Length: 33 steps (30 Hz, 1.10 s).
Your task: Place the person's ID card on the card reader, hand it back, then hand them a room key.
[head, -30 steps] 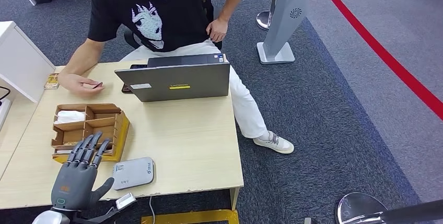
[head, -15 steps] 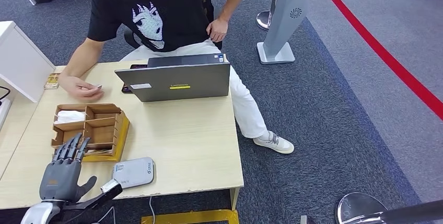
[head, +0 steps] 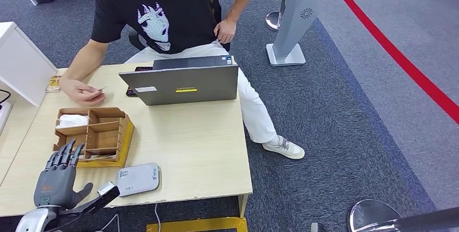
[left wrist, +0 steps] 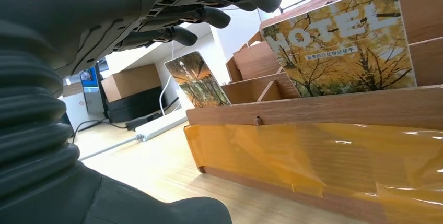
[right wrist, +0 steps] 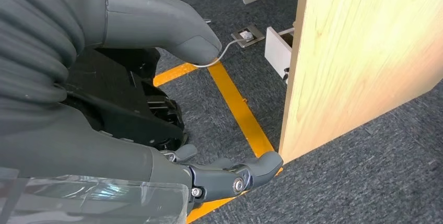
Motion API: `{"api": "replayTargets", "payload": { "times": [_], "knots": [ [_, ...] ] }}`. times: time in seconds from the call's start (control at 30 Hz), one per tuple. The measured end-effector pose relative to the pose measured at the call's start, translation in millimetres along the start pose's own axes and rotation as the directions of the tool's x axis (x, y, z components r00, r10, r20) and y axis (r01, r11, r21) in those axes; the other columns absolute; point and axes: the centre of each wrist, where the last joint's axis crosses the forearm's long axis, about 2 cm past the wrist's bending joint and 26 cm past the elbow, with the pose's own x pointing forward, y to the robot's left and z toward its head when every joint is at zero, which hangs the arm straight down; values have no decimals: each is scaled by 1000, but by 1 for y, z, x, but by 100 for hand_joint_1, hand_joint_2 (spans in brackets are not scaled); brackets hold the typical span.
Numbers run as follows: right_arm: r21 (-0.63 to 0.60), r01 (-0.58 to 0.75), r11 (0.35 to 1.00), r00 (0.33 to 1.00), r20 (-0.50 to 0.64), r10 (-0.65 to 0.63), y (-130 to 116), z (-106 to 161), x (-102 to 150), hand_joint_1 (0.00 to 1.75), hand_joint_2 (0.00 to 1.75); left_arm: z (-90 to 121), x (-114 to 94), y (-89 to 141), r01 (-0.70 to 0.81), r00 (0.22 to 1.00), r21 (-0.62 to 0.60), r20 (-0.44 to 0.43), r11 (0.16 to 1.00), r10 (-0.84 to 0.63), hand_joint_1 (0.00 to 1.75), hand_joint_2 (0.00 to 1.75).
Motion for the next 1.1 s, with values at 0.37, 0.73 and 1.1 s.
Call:
{"api": "replayTargets", "payload": {
  "times": [0.37, 0.73, 1.1],
  "knots": [
    [-1, -7, 1000, 1000, -2, 7, 0, 0, 0, 0, 175, -10, 0, 4, 22, 1000, 2, 12, 1000, -22, 0, 175],
    [0, -10, 1000, 1000, -4, 10, 0, 0, 0, 0, 175, -21, 10, 7, 41, 999, 6, 16, 999, -41, 0, 175],
    [-2, -7, 1000, 1000, -3, 7, 0, 0, 0, 0, 175, -22, 13, 7, 36, 999, 6, 14, 999, -36, 0, 175]
  ]
}}
